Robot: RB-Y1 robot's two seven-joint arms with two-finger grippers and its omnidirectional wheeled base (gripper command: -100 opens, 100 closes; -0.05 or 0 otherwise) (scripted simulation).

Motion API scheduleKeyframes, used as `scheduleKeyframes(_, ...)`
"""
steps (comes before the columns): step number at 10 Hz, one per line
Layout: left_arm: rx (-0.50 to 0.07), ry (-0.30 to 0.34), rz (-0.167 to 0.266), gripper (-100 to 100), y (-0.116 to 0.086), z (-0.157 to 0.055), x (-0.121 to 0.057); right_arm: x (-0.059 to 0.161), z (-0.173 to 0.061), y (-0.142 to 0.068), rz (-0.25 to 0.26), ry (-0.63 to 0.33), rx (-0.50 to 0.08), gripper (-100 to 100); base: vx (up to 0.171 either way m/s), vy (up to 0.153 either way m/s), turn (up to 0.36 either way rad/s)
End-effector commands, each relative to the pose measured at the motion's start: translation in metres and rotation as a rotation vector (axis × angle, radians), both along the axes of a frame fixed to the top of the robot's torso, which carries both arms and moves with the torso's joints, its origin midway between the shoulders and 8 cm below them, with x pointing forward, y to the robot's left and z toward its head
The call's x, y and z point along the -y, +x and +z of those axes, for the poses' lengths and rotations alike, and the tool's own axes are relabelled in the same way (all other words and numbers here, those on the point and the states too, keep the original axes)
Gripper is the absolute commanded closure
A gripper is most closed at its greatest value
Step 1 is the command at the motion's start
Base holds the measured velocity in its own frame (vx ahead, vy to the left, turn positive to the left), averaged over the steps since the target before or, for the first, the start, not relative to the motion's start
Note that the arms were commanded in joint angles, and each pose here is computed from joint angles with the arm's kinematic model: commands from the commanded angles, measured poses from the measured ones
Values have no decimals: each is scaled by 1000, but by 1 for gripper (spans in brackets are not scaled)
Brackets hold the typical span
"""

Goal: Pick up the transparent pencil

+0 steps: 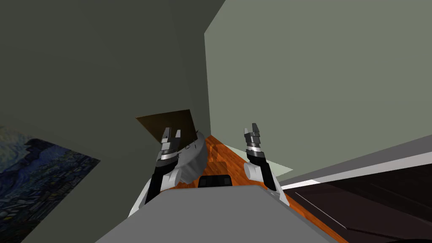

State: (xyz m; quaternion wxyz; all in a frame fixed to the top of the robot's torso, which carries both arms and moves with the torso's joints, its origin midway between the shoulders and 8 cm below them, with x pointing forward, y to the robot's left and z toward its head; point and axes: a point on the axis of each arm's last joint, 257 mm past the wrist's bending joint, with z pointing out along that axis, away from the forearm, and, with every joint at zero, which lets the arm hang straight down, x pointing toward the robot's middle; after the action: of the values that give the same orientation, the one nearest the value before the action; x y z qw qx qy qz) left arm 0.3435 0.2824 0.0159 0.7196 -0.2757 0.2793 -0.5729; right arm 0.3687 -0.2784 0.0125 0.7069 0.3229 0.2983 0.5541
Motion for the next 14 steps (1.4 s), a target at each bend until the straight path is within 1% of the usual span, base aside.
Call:
scheduleKeyframes(1,-36,20,-10,-100,11,-6,-1,0,0,0,0,0,0,0,-13,5,-57)
scheduleKeyframes(4,-107,42,-21,-100,29,-22,-3,0,0,0,0,0,0,0,-25,20,-65)
scheduleKeyframes(7,-209,69,-29,-100,52,-47,-8,0,0,0,0,0,0,0,-36,32,-69)
scheduleKeyframes(8,-214,68,-29,-100,53,-48,-9,0,0,0,0,0,0,0,-20,25,-27)
scheduleKeyframes(10,-291,90,-34,-100,70,-68,-13,0,0,0,0,0,0,0,-19,18,-75)
scheduleKeyframes(11,-302,89,-33,-100,71,-71,-14,0,0,0,0,0,0,0,-14,19,-45)
scheduleKeyframes(12,-347,100,-34,-100,79,-83,-17,0,0,0,0,0,0,0,-13,18,-79)
scheduleKeyframes(13,-352,99,-34,-100,80,-84,-17,0,0,0,0,0,0,0,-13,15,-36)
scheduleKeyframes(14,-401,111,-34,-100,88,-97,-21,0,0,0,0,0,0,0,-13,19,-75)
